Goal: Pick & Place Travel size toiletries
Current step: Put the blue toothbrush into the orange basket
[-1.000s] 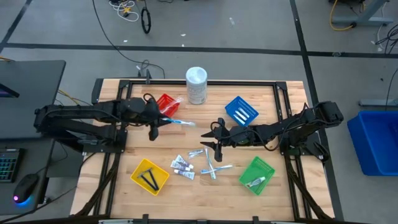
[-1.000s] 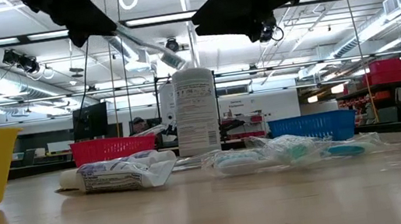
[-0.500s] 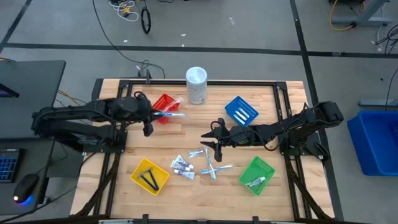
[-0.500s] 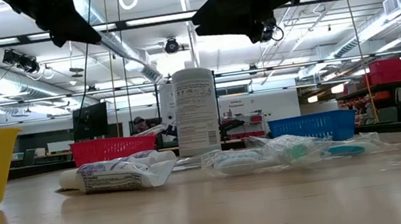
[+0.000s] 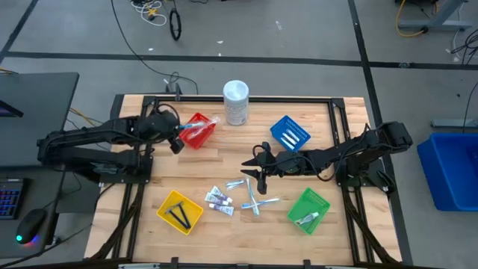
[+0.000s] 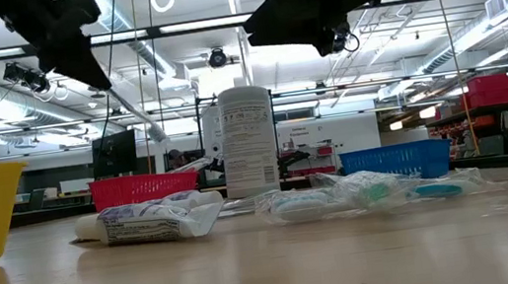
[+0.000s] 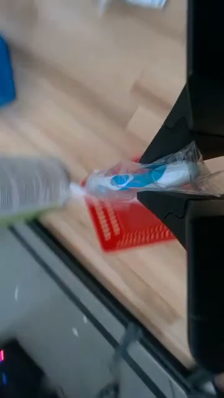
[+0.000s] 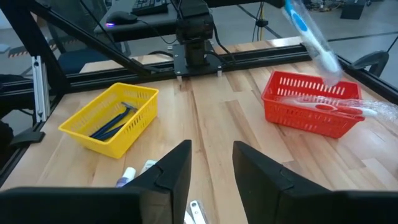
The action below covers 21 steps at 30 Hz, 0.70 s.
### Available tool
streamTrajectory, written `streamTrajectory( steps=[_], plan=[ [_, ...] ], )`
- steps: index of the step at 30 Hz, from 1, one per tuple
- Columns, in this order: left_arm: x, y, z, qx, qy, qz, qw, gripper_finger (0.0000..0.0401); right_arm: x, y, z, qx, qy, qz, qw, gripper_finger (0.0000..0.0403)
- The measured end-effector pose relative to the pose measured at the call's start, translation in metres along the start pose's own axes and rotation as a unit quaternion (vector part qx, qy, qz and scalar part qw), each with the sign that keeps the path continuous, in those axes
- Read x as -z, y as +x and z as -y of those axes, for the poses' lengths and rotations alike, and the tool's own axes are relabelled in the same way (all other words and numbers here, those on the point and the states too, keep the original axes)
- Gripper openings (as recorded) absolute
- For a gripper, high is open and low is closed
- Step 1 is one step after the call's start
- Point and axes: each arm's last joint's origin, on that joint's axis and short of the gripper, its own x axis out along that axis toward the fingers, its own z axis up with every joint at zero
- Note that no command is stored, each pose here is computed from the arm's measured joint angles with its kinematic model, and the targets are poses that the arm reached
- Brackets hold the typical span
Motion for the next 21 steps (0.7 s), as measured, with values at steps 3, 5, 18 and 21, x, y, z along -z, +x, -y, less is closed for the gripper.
streamTrajectory(
  steps=[3,5,18,21],
  plan=[
    [-0.001,0.005,-0.002,-0.025,-0.007,-0.004,1.0,0.006,0.0,0.0,0.0,0.0,0.0,0.0,1.0,0.012],
    [-0.001,0.008,-0.003,-0.033,-0.009,-0.014,0.999,0.0059,0.0,0.0,0.0,0.0,0.0,0.0,1.0,0.0118],
    [0.001,0.042,-0.001,-0.081,-0.007,-0.093,0.992,0.0058,0.001,0.0,0.0,0.001,-0.002,-0.007,1.0,0.013],
    [0.001,0.05,0.001,-0.101,0.001,-0.103,0.99,0.0059,0.002,0.0,0.0,0.001,-0.002,-0.008,1.0,0.0133]
  ],
)
